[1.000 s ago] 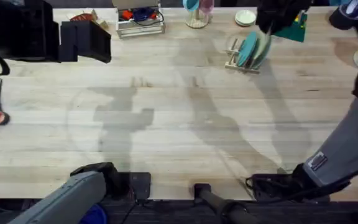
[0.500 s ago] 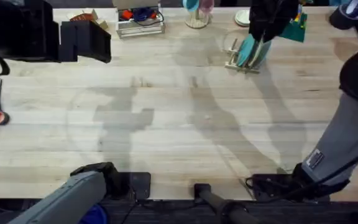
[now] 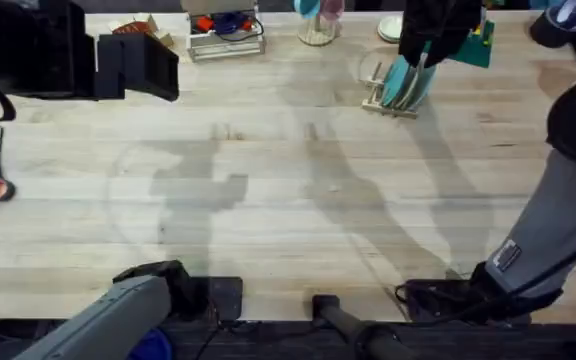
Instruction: Pick up the plates from the table one by one and place each into a slot on the dish rack.
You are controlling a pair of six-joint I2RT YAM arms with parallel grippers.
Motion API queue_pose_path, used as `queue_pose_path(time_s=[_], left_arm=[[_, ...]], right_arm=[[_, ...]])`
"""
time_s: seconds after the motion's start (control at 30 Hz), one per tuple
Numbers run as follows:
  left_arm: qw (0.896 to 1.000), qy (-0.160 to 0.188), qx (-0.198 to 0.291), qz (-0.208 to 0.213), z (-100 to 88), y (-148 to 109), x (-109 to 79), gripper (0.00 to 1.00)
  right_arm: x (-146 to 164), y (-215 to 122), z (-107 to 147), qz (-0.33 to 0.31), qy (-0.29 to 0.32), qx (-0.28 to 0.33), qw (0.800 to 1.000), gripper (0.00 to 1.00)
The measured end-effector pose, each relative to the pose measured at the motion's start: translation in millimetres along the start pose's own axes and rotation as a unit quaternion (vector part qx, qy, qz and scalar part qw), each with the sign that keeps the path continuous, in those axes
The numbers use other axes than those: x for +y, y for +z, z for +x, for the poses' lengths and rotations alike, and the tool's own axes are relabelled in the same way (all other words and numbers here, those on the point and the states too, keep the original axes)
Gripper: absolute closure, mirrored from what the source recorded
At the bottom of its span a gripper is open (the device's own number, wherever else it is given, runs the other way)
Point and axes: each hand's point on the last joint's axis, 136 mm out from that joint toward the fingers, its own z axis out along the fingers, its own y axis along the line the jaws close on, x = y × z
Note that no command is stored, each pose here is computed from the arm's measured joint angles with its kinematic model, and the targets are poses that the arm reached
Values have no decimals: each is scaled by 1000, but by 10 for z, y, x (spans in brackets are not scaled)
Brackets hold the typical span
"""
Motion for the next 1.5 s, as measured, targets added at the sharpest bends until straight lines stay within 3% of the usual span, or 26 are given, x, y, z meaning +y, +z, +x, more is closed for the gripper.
queue_pose_path(time_s=[0.43, 0.77, 0.9, 1.3, 1.5], left_arm=[[1000, 0, 0, 0, -2, 0, 1, 5], [1000, 0, 0, 0, -1, 0, 1, 5], [1000, 0, 0, 0, -1, 1, 0, 5], [1000, 0, 0, 0, -1, 1, 1, 5], [1000, 0, 0, 0, 0, 1, 1, 5]], right_arm=[[-2, 0, 1, 0, 0, 0, 1000, 879], [-106, -70, 171, 17, -10, 35, 999, 832], [-144, -258, 130, 12, -7, 25, 1000, 722], [-101, -1085, -123, -44, -6, -77, 996, 30], [68, -1385, -2, -74, -36, -106, 991, 9]])
